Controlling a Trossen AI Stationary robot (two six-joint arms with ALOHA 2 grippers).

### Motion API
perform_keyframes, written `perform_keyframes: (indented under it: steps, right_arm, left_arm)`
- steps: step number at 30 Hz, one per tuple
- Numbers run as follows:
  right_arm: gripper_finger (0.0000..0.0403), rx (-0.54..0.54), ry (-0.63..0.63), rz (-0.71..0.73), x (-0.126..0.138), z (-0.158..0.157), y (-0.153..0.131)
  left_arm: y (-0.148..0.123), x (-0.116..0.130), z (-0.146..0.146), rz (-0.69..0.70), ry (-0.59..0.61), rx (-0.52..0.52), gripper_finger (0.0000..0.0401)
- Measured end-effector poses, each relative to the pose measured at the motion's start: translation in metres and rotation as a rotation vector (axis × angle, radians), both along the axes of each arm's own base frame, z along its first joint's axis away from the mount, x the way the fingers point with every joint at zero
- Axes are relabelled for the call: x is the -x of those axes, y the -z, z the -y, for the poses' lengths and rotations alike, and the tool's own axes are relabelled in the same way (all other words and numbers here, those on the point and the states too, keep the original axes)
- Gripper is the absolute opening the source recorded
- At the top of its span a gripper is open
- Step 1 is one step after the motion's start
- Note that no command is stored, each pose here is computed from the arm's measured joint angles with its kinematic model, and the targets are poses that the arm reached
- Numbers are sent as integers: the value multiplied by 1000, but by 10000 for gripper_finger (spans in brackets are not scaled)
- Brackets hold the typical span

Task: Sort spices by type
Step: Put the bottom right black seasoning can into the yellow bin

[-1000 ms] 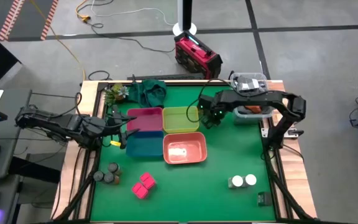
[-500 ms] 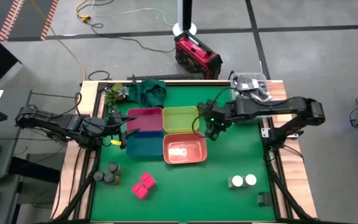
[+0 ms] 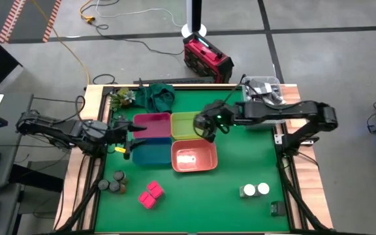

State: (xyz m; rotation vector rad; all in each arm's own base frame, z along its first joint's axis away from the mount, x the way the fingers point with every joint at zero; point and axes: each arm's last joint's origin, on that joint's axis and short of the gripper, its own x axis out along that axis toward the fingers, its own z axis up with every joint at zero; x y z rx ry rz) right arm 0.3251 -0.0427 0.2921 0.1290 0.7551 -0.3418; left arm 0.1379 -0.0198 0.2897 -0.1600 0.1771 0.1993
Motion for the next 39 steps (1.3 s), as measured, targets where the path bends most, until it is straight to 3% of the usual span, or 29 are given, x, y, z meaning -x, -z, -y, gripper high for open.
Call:
perform_keyframes:
  steps: [4,11,16,23,31,39]
  right_arm:
    - [149,49,-21,-41,-25,16,6]
    - [191,96,-116,-88,-67,35,19]
    - [175,114,-256,-148,-85,44,41]
    - [175,82,-279,-149,-93,66,59]
    - [180,153,-303,-47,-100,74,53]
    - [173,94,-329,-53,-102,76,63]
  left_arm:
    - [0,0,0,-2,22,-27,245]
    - [3,1,0,-44,26,-48,245]
    - [5,1,0,-65,29,-52,245]
    - [9,2,1,-106,43,-57,245]
    - [9,2,1,-99,37,-30,245]
    - [9,2,1,-97,36,-27,245]
